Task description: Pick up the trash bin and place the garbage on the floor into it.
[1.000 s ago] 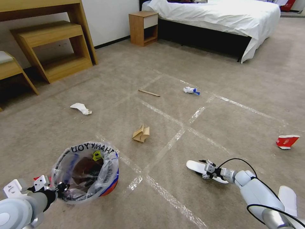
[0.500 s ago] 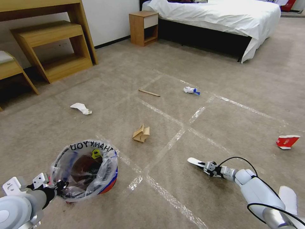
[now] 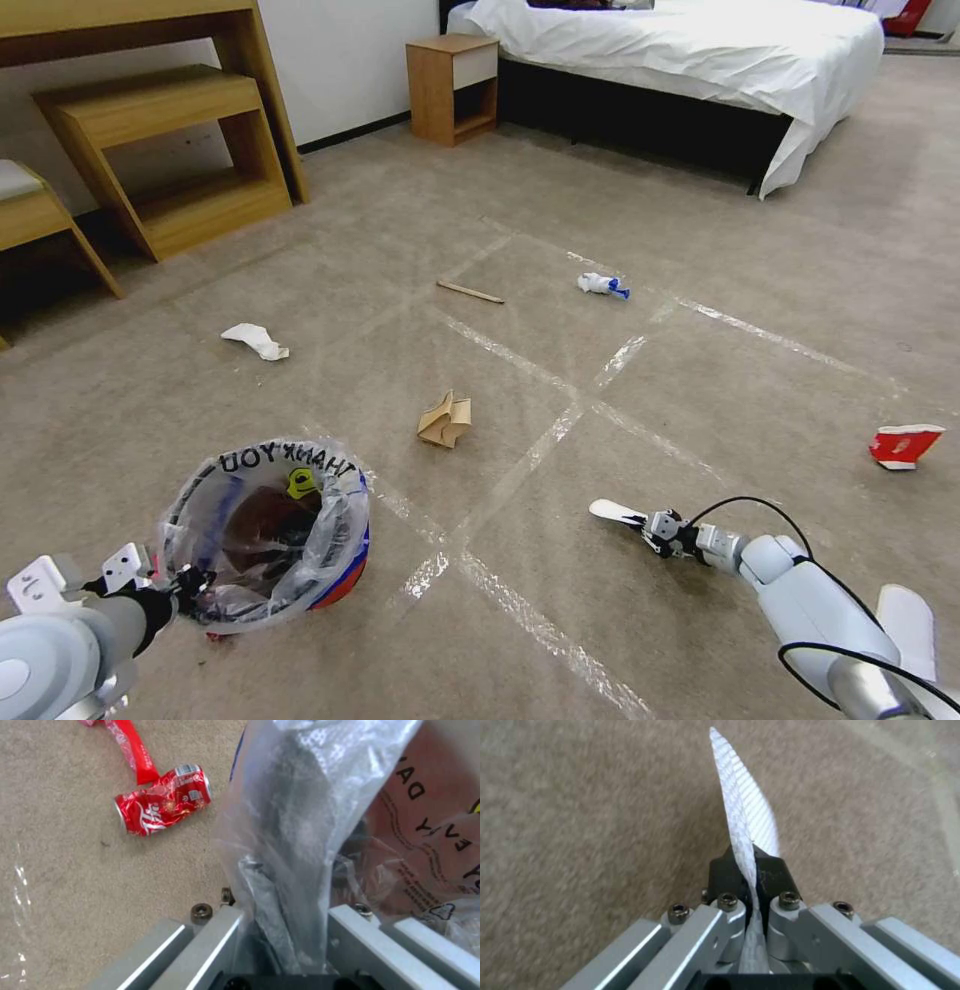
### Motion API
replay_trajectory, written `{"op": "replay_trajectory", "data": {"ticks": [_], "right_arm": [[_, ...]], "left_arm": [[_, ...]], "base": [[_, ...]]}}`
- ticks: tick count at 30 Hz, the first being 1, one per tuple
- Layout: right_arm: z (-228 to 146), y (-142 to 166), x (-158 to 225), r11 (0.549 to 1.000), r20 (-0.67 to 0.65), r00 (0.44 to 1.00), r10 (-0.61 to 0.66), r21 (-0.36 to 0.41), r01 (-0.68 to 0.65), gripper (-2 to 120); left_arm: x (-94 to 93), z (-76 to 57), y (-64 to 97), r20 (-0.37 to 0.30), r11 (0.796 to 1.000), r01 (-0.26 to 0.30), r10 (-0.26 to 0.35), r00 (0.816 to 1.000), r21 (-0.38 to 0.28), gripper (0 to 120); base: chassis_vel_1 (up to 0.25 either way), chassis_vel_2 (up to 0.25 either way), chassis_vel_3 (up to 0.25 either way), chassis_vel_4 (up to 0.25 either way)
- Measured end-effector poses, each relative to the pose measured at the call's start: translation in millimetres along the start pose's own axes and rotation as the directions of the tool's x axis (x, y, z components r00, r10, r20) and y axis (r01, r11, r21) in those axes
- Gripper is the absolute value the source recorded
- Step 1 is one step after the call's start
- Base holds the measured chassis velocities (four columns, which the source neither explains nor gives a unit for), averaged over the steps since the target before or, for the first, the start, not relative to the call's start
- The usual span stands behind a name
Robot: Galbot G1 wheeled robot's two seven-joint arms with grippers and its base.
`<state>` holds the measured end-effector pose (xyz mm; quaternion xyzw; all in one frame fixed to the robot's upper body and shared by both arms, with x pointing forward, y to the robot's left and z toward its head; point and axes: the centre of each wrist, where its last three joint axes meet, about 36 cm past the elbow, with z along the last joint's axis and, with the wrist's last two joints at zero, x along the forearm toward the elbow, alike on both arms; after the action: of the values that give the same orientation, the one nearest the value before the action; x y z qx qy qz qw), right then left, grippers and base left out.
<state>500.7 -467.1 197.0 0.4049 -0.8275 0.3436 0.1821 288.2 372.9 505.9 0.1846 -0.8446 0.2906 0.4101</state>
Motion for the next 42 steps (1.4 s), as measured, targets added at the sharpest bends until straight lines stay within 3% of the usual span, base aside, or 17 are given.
{"op": "replay_trajectory", "data": {"ticks": [11, 13, 18, 21, 22, 25, 26, 29, 30, 31, 37, 42], "right_arm": [[-6, -26, 24, 0.991, 0.097, 0.986, 0.133, -0.039, -0.13, 0], [-19, -44, 46, 0.975, 0.17, 0.96, 0.221, -0.059, -0.214, 0], [-49, -64, 74, 0.955, 0.287, 0.911, 0.295, -0.074, -0.286, 0], [-98, -73, 97, 0.944, 0.476, 0.815, 0.329, -0.133, -0.303, 0], [-98, -73, 97, 0.944, 0.476, 0.815, 0.329, -0.133, -0.303, 0], [-163, -69, 112, 0.945, 0.634, 0.702, 0.325, -0.243, -0.218, 0], [-163, -69, 112, 0.945, 0.634, 0.702, 0.325, -0.243, -0.218, 0], [-229, -53, 114, 0.943, 0.753, 0.587, 0.298, -0.329, -0.055, 0], [-229, -53, 114, 0.943, 0.753, 0.587, 0.298, -0.329, -0.055, 0], [-257, -45, 112, 0.938, 0.794, 0.538, 0.282, -0.345, 0.017, 0], [-342, -20, 108, 0.917, 0.897, 0.395, 0.199, -0.313, 0.248, 0], [-377, -6, 108, 0.888, 0.936, 0.321, 0.146, -0.267, 0.374, 0]], "left_arm": [[3.5, 0.3, 0.0, 0.009, 1.0, 0.002, -0.002, 1.0, 0.001, 0], [4.7, 0.6, -0.6, 0.01, 1.0, 0.001, -0.001, 1.0, 0.0, 0], [6.8, 1.0, -2.3, 0.013, 1.0, -0.006, 0.006, 1.0, -0.001, 0], [9.2, 0.7, -4.3, 0.018, 1.0, -0.024, 0.023, 1.0, 0.008, 0], [9.2, 0.7, -4.3, 0.018, 1.0, -0.024, 0.023, 1.0, 0.008, 0], [16.0, -1.6, -8.6, 0.03, 0.998, -0.067, 0.066, 0.997, 0.023, 0], [16.0, -1.6, -8.6, 0.03, 0.998, -0.067, 0.066, 0.997, 0.023, 0], [23.6, -2.7, -15.2, 0.044, 0.993, -0.117, 0.115, 0.992, 0.035, 0], [23.6, -2.7, -15.2, 0.044, 0.993, -0.117, 0.115, 0.992, 0.035, 0], [26.0, -2.6, -17.3, 0.049, 0.991, -0.13, 0.128, 0.991, 0.034, 0], [28.3, -3.9, -21.2, 0.05, 0.985, -0.168, 0.166, 0.985, 0.036, 0], [22.3, -3.3, -22.3, 0.038, 0.978, -0.203, 0.202, 0.979, 0.038, 0]], "base": [[0.0, 0.0, 0.0, 0.0], [0.0, 0.0, 0.0, 0.0], [0.0, 0.0, 0.0, 0.0], [0.0, 0.0, 0.0, 0.0], [0.0, 0.0, 0.0, 0.0], [0.0, 0.0, 0.0, 0.0], [0.0, 0.0, 0.0, 0.0], [0.0, 0.0, 0.0, 0.0], [0.0, 0.0, 0.0, 0.0], [0.0, 0.0, 0.0, 0.0], [0.0, 0.0, 0.0, 0.0], [0.0, 0.0, 0.0, 0.0]]}}
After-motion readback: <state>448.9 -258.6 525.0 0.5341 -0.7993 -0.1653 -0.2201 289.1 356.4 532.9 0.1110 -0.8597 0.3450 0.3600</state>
